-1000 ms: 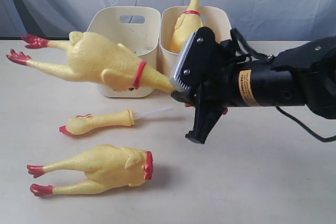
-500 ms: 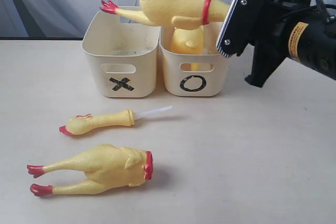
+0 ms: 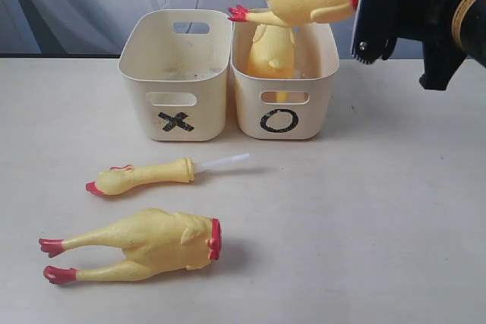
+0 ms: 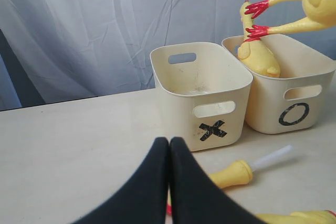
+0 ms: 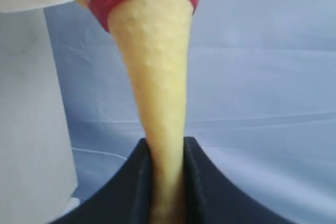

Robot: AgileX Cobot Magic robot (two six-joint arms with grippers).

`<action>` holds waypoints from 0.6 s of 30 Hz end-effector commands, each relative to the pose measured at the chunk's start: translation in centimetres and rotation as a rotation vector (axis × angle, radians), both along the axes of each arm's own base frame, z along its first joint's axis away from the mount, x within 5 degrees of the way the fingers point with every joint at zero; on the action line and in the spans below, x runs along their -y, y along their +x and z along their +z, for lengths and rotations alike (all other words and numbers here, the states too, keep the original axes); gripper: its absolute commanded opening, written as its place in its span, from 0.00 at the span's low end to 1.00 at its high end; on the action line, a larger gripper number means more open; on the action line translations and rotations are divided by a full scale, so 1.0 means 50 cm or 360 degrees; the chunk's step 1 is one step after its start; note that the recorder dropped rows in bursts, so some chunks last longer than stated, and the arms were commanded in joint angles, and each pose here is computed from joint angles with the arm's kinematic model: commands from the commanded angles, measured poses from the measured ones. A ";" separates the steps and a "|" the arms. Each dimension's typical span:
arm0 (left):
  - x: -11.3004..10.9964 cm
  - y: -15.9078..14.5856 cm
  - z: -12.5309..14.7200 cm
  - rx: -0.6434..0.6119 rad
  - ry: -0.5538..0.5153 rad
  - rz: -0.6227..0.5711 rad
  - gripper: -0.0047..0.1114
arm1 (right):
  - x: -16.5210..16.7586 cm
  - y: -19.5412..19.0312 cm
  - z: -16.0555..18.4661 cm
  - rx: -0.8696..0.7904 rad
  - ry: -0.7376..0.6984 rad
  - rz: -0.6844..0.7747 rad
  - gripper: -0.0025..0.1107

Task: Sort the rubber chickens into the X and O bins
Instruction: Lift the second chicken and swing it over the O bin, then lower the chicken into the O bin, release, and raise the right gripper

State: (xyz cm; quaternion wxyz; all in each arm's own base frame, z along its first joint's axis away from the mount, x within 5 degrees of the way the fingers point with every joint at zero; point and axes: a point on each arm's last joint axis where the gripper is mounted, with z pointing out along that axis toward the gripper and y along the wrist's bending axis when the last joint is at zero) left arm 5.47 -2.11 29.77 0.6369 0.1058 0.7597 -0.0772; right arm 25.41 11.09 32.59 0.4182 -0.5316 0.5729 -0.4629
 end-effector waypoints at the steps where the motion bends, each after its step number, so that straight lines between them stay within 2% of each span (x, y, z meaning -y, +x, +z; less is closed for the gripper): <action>1: 0.000 -0.002 0.006 0.0027 -0.0005 -0.0002 0.04 | 0.003 0.002 0.045 0.0074 -0.0220 0.0037 0.01; 5: 0.000 -0.002 0.006 0.0027 -0.0005 -0.0002 0.04 | 0.002 0.005 0.070 0.0111 -0.0355 0.0057 0.01; 11: 0.000 -0.002 0.006 0.0027 -0.0005 -0.0002 0.04 | 0.000 0.019 0.085 0.0087 -0.0811 0.0112 0.01; 15: 0.000 -0.002 0.006 0.0027 -0.0008 -0.0003 0.04 | 0.028 0.051 0.073 0.0043 -0.0866 0.0168 0.01; 18: 0.000 -0.002 0.006 0.0027 -0.0008 -0.0003 0.04 | 0.033 0.070 0.081 0.0080 -0.0804 0.0345 0.01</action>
